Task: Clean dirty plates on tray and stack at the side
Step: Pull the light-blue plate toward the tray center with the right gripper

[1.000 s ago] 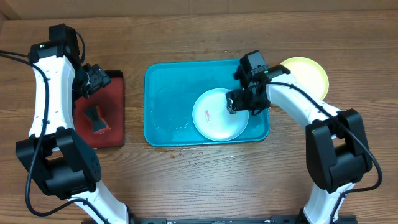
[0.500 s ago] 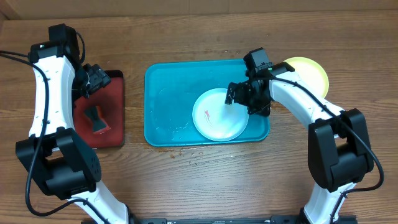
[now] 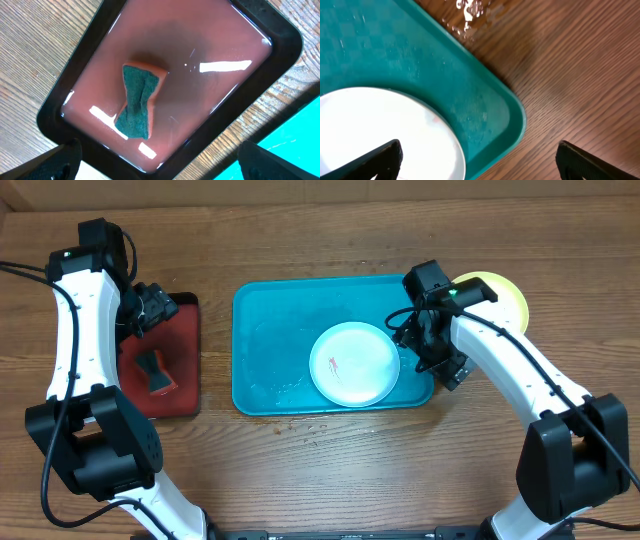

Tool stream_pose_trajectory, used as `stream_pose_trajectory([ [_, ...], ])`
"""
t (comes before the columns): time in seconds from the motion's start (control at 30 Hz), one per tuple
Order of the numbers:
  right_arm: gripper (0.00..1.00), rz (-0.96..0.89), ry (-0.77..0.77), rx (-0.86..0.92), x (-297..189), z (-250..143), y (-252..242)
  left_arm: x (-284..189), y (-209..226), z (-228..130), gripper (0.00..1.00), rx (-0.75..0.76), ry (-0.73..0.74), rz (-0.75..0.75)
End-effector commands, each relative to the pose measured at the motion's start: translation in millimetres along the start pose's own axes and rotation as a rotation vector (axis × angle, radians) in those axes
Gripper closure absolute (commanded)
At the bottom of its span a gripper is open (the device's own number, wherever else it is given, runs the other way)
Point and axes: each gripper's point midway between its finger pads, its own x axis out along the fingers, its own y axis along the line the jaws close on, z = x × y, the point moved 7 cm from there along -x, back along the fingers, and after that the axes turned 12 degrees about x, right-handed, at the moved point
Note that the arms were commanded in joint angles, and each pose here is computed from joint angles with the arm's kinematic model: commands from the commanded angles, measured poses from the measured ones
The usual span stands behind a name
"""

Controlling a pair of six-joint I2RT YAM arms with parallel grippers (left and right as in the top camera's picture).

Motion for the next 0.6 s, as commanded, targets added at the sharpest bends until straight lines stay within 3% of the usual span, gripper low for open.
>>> stream_pose_trajectory([
  [0.0, 0.04, 0.0, 0.025, 0.028, 1.4, -4.9, -1.5, -10.5, -0.6, 3.2, 0.0, -0.002, -0.033, -0.014],
  [0.03, 0.0, -0.005, 0.03, 0.029, 3.7, -5.8, -2.9, -10.5, -0.6, 3.2, 0.0, -0.002, -0.033, -0.014],
  [0.13, 0.0, -0.038, 0.046, 0.09, 12.7, -9.2, -10.5, -10.5, -0.6, 3.2, 0.0, -0.002, -0.033, -0.014],
  [0.4, 0.05, -0.037, 0.088, 0.171, 33.9, -16.4, -16.2, -10.5, -0.6, 3.2, 0.0, -0.002, -0.032, -0.014],
  [0.57, 0.07, 0.073, 0.079, -0.014, 34.2, -21.9, 2.9, -10.5, -0.6, 3.2, 0.0, -0.002, -0.033, -0.014],
])
